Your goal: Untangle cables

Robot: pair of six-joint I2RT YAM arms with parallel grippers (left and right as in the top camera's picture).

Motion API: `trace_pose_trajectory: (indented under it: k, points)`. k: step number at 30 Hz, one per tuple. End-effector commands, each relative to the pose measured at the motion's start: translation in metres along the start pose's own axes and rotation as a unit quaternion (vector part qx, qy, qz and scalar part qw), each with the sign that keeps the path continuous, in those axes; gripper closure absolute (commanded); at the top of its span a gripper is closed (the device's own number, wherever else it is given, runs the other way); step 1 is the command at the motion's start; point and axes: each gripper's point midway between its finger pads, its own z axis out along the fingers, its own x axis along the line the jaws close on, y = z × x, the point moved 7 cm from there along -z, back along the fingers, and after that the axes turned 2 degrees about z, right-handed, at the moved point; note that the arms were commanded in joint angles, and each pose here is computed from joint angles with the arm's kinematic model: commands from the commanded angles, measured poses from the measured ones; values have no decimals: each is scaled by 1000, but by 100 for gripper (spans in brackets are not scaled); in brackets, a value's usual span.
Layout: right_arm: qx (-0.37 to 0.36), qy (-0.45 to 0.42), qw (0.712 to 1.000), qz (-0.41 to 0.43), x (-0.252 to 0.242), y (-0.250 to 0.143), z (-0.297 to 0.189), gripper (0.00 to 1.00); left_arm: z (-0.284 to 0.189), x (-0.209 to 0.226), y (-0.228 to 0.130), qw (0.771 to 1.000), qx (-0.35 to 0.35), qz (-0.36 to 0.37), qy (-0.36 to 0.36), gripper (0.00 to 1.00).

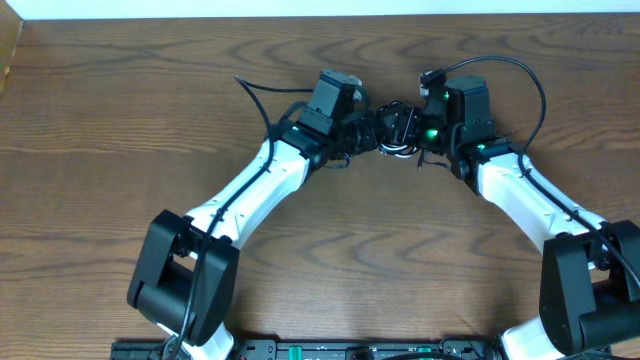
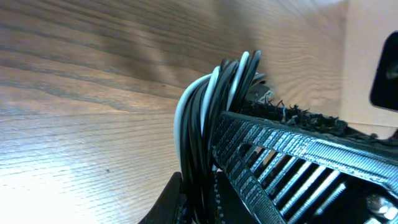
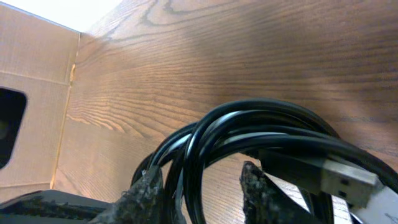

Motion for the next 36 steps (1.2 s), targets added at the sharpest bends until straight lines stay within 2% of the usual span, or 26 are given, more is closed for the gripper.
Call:
trace_pose_trajectory:
  k: [1, 2, 3, 6, 13, 19, 22, 27, 30, 31, 32, 34, 35, 36]
  points:
    - [16, -1, 1000, -5, 6, -8, 8, 67, -8, -22, -3, 993, 60, -1, -103, 92]
    - [16, -2, 1000, -5, 6, -8, 8, 75, -11, -21, 0, 992, 63, -5, -113, 92]
    - [16, -2, 1000, -5, 6, -8, 8, 87, -13, -20, 2, 991, 66, -8, -120, 93]
    - [13, 1, 1000, -7, 7, -7, 8, 99, -17, -18, 5, 988, 75, -12, -134, 92]
    - [0, 45, 999, -24, 15, 4, 3, 99, -17, -16, 4, 989, 75, 9, -131, 93]
    - [-7, 192, 980, -44, 36, 33, -30, 99, -13, 15, 1, 999, 49, -14, -14, 93]
    - [-8, 244, 970, -22, 37, 49, -50, 99, -13, 18, 0, 999, 49, -5, -2, 93]
    - [-37, 266, 963, 18, 24, 75, -77, 99, -13, 18, 0, 998, 50, 24, -4, 93]
    - [-63, 248, 966, 26, 10, 85, -83, 99, -13, 19, -1, 998, 53, 43, -4, 93]
    - [-71, 237, 969, 26, 6, 86, -83, 95, -13, 19, -1, 998, 53, 45, -4, 93]
    - [-80, 220, 972, 26, 1, 86, -81, 80, -13, 19, -1, 998, 53, 45, -4, 93]
    - [-88, 182, 979, 38, -10, 84, -75, 43, -13, 19, -1, 998, 53, 45, -4, 92]
    - [-87, 180, 980, 25, -10, 83, -73, 37, -13, 19, -1, 998, 53, 45, -4, 93]
    - [-83, 182, 980, 12, -8, 81, -72, 37, -13, 19, -1, 998, 53, 45, -4, 93]
